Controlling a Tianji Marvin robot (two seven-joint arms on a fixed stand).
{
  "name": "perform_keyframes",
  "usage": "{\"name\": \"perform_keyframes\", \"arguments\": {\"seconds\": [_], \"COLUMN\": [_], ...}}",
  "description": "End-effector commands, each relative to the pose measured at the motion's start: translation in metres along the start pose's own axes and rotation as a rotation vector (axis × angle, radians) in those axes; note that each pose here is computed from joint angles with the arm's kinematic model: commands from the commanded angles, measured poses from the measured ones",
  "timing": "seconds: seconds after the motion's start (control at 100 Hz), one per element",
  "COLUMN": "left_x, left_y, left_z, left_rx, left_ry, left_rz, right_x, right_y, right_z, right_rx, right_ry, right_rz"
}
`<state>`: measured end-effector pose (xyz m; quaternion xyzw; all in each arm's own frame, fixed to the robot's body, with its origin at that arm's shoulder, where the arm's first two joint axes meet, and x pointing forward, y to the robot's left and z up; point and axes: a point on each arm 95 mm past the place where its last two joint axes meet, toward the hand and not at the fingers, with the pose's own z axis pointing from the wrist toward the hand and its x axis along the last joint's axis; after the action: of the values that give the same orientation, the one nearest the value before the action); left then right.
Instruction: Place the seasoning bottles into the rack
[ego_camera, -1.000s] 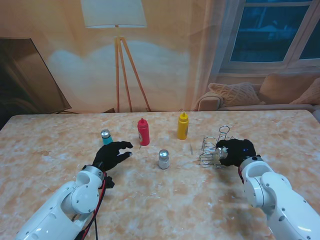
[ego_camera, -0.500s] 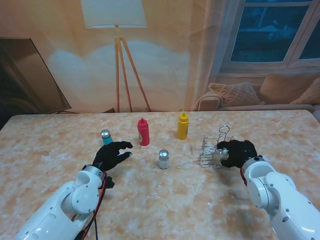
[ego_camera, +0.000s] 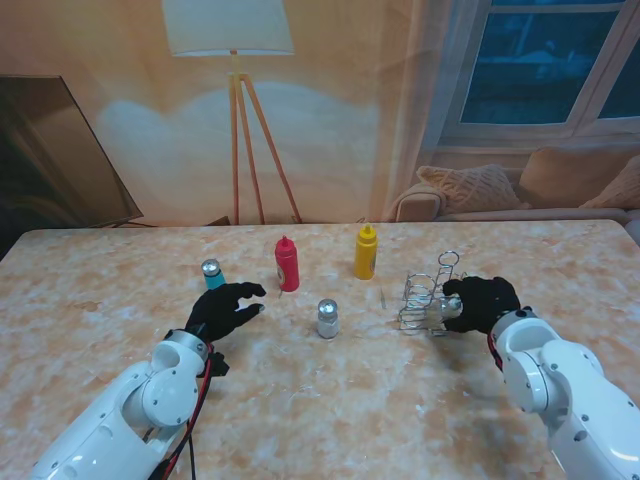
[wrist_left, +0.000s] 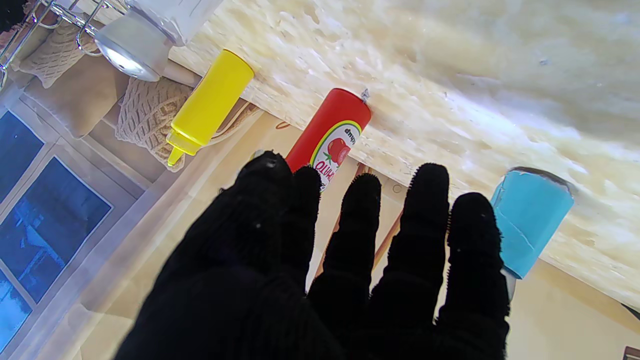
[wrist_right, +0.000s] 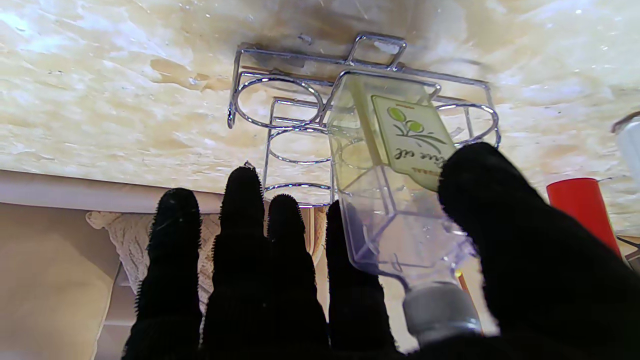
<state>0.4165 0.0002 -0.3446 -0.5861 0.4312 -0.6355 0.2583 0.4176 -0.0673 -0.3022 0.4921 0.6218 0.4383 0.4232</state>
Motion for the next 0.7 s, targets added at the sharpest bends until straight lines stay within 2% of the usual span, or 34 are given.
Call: {"name": "perform_keyframes", "arguments": {"seconds": [0.0,0.69], "left_x": [0.001,0.0012], "left_y": [0.0019,0.002], "left_z": [0.0001,0.0003], "left_rx": [-0.016,-0.018], "left_ry": [0.002,0.005], "left_rz": [0.002,0.007], "right_x": [0.0026,0.0019], "right_y": [0.0005,0.0046], "right_z": [-0.002,0.0007], "right_rx": [0.017,0.019], "right_ry": [0.012,0.008], "right_rz": [-0.002,-0.017]}}
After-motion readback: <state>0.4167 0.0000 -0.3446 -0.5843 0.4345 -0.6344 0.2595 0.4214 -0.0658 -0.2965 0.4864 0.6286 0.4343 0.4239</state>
